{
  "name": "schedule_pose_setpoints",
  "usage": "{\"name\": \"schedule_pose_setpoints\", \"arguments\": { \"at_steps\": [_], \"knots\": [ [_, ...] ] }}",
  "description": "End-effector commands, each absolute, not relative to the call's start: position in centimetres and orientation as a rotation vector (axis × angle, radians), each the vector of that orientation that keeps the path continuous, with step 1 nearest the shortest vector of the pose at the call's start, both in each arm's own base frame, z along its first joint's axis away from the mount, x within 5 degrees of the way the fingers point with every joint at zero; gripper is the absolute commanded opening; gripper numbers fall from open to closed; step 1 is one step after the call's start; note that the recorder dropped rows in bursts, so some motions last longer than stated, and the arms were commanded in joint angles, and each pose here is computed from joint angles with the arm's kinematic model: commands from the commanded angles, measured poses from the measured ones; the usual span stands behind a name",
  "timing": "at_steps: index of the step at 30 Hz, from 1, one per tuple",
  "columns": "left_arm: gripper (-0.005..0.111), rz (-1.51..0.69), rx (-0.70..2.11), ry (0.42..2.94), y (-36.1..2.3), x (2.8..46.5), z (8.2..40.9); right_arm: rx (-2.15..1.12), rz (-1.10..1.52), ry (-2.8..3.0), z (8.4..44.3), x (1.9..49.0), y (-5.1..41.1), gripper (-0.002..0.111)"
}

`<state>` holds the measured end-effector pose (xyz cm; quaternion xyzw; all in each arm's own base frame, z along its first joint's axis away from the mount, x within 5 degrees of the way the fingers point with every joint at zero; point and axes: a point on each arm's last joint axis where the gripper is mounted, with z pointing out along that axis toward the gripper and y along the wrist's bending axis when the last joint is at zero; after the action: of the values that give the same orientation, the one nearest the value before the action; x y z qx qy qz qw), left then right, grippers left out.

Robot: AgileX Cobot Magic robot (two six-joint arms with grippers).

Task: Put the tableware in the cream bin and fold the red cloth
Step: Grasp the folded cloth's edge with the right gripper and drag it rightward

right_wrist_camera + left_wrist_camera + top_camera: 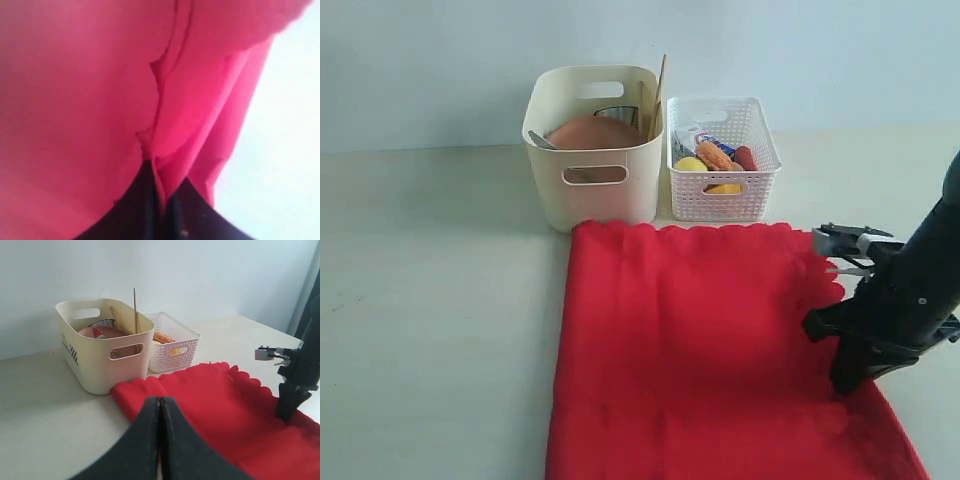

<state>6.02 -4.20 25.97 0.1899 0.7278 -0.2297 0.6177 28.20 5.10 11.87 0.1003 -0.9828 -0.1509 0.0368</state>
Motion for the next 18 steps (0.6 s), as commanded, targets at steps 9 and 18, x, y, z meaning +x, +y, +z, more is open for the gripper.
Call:
{"name": "schedule_pose_setpoints", "arguments": {
  "at_steps": [9,18],
  "knots": [
    [0.000,-0.539,0.420,1.652,-4.0,5.8,26.1,0.083,-0.058,-2.974,11.7,27.9,0.4,0.000],
    [0.000,-0.367,0.209,1.623,-2.0,5.3,26.3,-0.269,-0.086,-2.943,11.8,26.9,-6.2,0.000]
  ]
}}
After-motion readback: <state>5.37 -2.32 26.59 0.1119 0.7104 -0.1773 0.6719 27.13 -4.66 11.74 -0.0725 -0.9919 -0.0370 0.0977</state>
